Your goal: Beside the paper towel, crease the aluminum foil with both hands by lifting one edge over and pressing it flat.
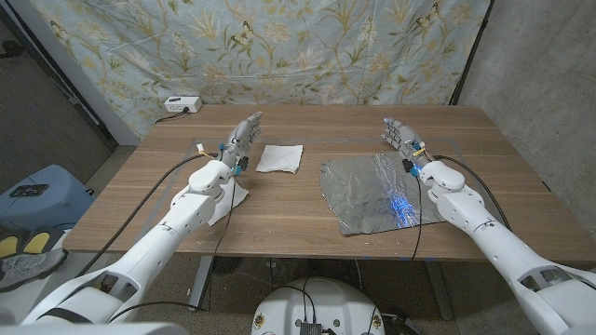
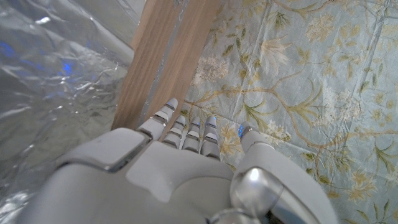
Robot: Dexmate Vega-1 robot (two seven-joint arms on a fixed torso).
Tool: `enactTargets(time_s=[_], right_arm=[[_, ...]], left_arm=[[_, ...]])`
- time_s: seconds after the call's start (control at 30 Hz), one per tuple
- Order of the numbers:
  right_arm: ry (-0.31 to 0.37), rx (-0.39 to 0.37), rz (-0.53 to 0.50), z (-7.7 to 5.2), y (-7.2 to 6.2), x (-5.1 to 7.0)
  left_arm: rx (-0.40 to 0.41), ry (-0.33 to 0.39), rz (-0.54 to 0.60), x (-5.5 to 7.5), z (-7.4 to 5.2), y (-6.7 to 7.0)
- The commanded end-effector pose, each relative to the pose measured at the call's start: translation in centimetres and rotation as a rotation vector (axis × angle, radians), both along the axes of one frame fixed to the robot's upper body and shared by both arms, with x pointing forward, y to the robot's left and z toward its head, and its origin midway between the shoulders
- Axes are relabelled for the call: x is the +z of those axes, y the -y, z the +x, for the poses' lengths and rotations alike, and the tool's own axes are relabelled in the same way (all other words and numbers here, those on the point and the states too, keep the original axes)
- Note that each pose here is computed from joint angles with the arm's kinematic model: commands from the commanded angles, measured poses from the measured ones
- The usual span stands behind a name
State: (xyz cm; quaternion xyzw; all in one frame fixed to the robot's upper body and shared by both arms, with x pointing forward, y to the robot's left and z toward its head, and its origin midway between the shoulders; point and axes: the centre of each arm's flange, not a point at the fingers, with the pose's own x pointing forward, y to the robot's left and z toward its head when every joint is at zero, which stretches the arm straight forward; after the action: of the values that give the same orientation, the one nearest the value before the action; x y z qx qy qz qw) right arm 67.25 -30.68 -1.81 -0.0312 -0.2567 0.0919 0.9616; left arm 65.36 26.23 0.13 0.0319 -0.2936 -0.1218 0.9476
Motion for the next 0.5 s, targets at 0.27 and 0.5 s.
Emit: enactTargets(time_s=[0.27, 0.5], right_arm=[[0.023, -0.040, -0.013, 0.4, 0.0, 1.5], [0.023, -0.053, -0.027, 0.5, 0.1, 1.8]], left_arm=[[-0.032, 0.048, 0.226, 3.4, 0.5, 1.9], [-0.064, 0.080, 0.327, 4.8, 0.6, 3.0]])
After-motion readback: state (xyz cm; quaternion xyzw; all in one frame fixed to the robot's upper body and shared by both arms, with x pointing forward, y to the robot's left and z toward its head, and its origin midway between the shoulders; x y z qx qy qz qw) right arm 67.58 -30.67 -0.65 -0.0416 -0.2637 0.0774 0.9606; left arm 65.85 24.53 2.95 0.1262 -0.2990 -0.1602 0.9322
